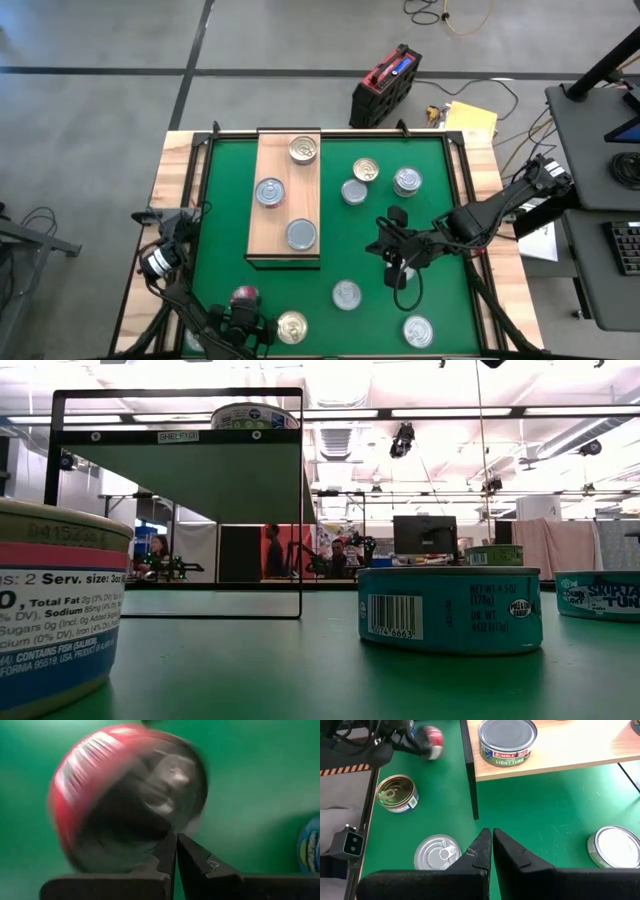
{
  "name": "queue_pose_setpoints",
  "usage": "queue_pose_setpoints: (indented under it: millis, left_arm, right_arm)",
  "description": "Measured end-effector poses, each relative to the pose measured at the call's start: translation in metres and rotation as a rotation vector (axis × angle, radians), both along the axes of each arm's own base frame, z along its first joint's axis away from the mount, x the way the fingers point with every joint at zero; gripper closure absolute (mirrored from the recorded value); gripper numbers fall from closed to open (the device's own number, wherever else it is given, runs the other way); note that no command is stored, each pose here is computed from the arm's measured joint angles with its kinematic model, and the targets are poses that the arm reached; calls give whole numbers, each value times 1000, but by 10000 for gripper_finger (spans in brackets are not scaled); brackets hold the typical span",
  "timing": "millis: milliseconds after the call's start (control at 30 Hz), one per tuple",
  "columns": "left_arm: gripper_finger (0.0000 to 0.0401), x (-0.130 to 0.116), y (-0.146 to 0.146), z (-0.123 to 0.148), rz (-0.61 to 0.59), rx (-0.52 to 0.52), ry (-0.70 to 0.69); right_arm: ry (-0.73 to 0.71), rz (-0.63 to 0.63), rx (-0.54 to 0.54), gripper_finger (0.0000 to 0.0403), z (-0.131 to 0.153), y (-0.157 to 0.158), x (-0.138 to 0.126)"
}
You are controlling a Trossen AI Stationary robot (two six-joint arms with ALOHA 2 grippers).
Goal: Stack canned seafood by type on shelf
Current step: Stack the red tuna can on top of the red tuna can on the shelf
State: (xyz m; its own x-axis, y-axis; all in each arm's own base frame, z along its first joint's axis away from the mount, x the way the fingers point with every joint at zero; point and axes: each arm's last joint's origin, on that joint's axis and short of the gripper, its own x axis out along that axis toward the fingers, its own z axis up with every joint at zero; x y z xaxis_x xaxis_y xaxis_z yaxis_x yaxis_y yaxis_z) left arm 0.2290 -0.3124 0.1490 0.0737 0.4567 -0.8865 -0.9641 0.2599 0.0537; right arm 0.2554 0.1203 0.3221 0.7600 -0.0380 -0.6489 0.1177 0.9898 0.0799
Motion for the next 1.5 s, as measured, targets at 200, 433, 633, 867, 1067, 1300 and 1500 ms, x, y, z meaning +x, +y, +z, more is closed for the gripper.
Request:
queue_pose_setpoints:
  millis: [200,433,633,867,1067,1300,1500]
  left_arm:
    - [401,1,-1,0,-14,12,-14]
    - [401,1,-2,-5,-16,24,-7]
    - [401,1,-2,-5,-17,24,-10]
    - [401,2,-2,-4,-18,25,-12]
    - [401,2,-2,-4,-18,24,-14]
    - [401,5,-6,3,-40,1,-22]
    - [401,7,-8,12,-54,12,-55]
  right_arm:
    - [-1,0,0,394,0,0,0]
    - [-1,0,0,394,0,0,0]
    - [-1,0,1,394,0,0,0]
    - [-1,0,1,394,0,0,0]
    - [-1,1,0,394,0,0,0]
    - [-1,0,1,394,0,0,0]
    - [-1,3,-2,394,0,0,0]
